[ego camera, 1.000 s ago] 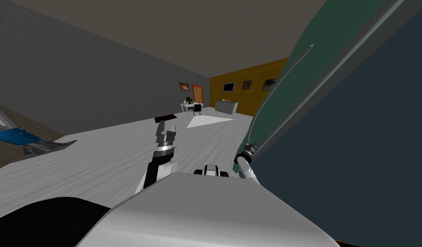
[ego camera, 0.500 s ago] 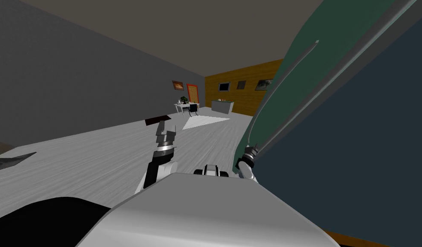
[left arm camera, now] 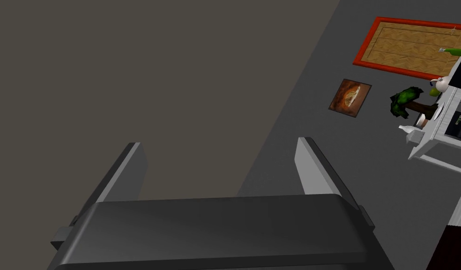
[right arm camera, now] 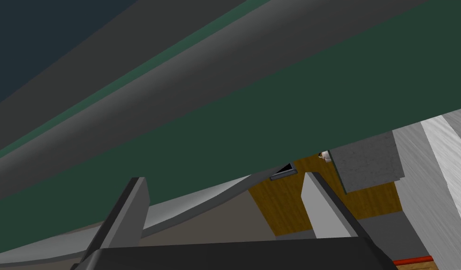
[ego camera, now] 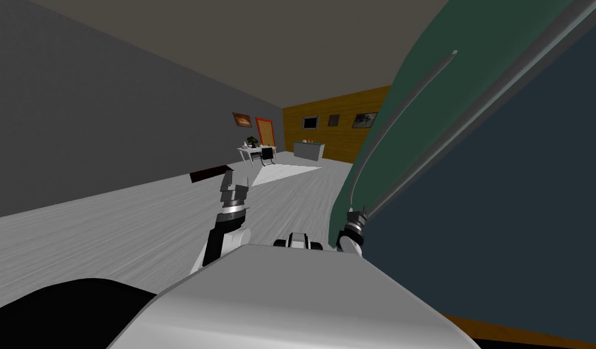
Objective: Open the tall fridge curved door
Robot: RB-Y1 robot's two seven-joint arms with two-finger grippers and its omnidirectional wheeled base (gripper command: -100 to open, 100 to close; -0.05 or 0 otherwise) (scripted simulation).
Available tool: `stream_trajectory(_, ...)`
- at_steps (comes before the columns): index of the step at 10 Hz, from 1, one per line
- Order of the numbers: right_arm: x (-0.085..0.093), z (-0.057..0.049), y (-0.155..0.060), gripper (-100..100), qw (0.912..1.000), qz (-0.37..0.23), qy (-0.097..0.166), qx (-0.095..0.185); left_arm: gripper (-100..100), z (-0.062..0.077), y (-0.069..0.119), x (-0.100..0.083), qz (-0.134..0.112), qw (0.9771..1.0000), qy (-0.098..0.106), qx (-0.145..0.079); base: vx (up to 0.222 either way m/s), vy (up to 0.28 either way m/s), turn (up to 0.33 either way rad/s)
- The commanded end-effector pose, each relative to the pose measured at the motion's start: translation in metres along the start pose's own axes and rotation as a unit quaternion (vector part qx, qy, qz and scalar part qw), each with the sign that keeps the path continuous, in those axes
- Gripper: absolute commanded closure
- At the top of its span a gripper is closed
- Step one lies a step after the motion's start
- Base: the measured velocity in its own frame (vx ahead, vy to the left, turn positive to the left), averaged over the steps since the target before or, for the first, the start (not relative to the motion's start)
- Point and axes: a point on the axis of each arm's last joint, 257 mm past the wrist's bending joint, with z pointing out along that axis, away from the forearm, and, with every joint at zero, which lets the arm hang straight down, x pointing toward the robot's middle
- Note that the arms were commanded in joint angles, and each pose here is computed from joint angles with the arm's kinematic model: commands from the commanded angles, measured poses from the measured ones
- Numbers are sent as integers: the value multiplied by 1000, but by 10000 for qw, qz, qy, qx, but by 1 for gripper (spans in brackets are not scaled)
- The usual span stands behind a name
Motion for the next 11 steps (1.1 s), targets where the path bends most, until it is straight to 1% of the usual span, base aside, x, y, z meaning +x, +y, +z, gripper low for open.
stream_trajectory(1, -4, -3, -12, 100, 9998, 29, -215, 40, 0, 0, 0, 0, 1, 10000, 0, 0, 92, 34, -107)
stream_trajectory(2, 1, -14, -14, 100, 9996, 67, -265, -62, 0, 0, 0, 0, 0, 10000, 0, 0, 105, 21, -147)
stream_trajectory(3, -2, -14, -15, 100, 9994, 43, -327, -42, 0, 0, 0, 0, 0, 10000, 0, 0, 99, 23, -115)
stream_trajectory(4, 2, -25, -17, 100, 9992, 84, -367, -151, 0, 0, 0, 0, 0, 10000, 0, 0, 129, 63, -158)
stream_trajectory(5, -1, -26, -18, 100, 9990, 49, -429, -134, 0, 0, 0, 0, 0, 10000, 0, 0, 108, 79, -117)
stream_trajectory(6, 4, -36, -20, 100, 9986, 82, -464, -247, 0, 0, 0, 0, -1, 10000, 0, 0, 129, 62, -147)
stream_trajectory(7, 1, -37, -21, 100, 9984, 45, -521, -234, 0, 0, 0, 0, 0, 10000, 0, 0, 98, 35, -119)
stream_trajectory(8, 5, -47, -24, 100, 9978, 87, -553, -348, 0, 0, 0, 0, 0, 10000, 0, 1, 101, 29, -153)
stream_trajectory(9, 3, -48, -24, 100, 9976, 33, -602, -342, 0, 0, 0, 0, 0, 10000, 0, 0, 80, 23, -113)
stream_trajectory(10, 5, -48, -22, 100, 9980, 79, -537, -335, 0, 0, 0, 0, 0, 10000, 0, 1, 5, 18, -43)
stream_trajectory(11, 9, -48, -27, 100, 9987, 66, -434, -259, 0, 0, 0, 0, -1, 10000, 0, 1, 72, 131, -96)
